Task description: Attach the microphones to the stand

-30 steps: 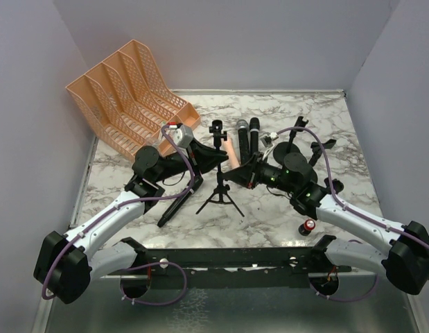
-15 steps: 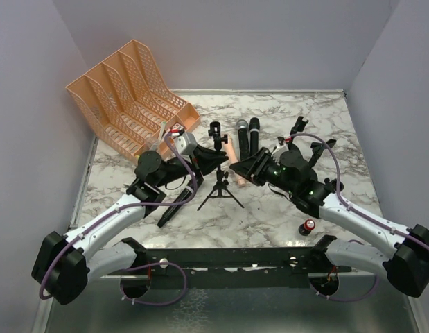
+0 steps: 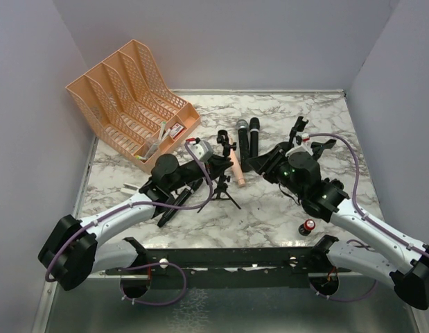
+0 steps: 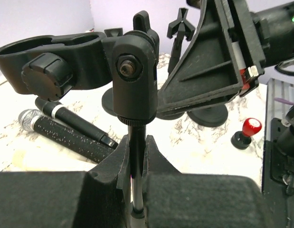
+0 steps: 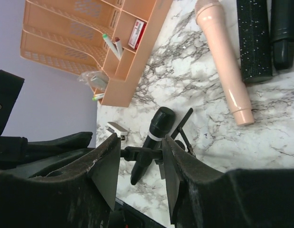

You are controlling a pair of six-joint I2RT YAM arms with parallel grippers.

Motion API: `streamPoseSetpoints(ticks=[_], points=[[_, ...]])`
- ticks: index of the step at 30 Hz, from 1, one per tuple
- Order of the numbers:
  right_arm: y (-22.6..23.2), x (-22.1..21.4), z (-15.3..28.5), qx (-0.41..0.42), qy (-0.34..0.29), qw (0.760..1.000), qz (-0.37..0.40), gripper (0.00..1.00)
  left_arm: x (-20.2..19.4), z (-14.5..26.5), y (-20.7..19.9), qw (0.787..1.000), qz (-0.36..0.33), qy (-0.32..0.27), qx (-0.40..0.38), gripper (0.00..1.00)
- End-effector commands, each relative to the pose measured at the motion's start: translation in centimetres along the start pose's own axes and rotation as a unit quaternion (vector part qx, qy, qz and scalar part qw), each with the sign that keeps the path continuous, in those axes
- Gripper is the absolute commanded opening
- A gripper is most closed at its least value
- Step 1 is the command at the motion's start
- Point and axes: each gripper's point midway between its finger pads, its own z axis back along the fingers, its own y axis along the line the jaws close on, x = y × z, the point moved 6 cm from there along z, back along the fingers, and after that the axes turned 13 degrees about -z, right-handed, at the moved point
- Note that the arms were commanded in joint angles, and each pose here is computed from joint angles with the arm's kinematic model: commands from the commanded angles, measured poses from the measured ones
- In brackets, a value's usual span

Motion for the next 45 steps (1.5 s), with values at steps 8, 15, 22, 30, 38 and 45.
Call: streamPoseSetpoints(ticks=[8,15,22,30,38,45], points=[[-0.3,0.8,0.1,-0.026,-0.026,0.999,0.020,0.45,-1.1,1.4,-0.7,0.997,-0.005,-0.023,0.076,0.19],[0.0,1.1,0.5,-0.023,-0.032,0.999,0.022,0.45,-1.0,3.7,-1.1,0.992,0.042,-0.037,0.112,0.62],[0.0,1.4,1.0,-0.022,-0.035,0.999,0.033,0.45,-1.2,6.1,-1.9,0.988,0.084,-0.014,0.128,0.70],[0.2,1.8,1.1,-0.040,-0.029,0.995,0.086,0.48,-1.6,9.3,-1.1,0.966,0.130,0.052,0.219,0.75],[0.9,2.0,0.8,-0.046,-0.010,0.987,0.152,0.49,-0.6,10.5,-0.7,0.944,0.166,0.108,0.264,0.75],[0.5,0.9,0.8,-0.056,0.041,0.983,0.169,0.50,-3.1,13.2,1.5,0.849,0.222,0.181,0.445,0.77]])
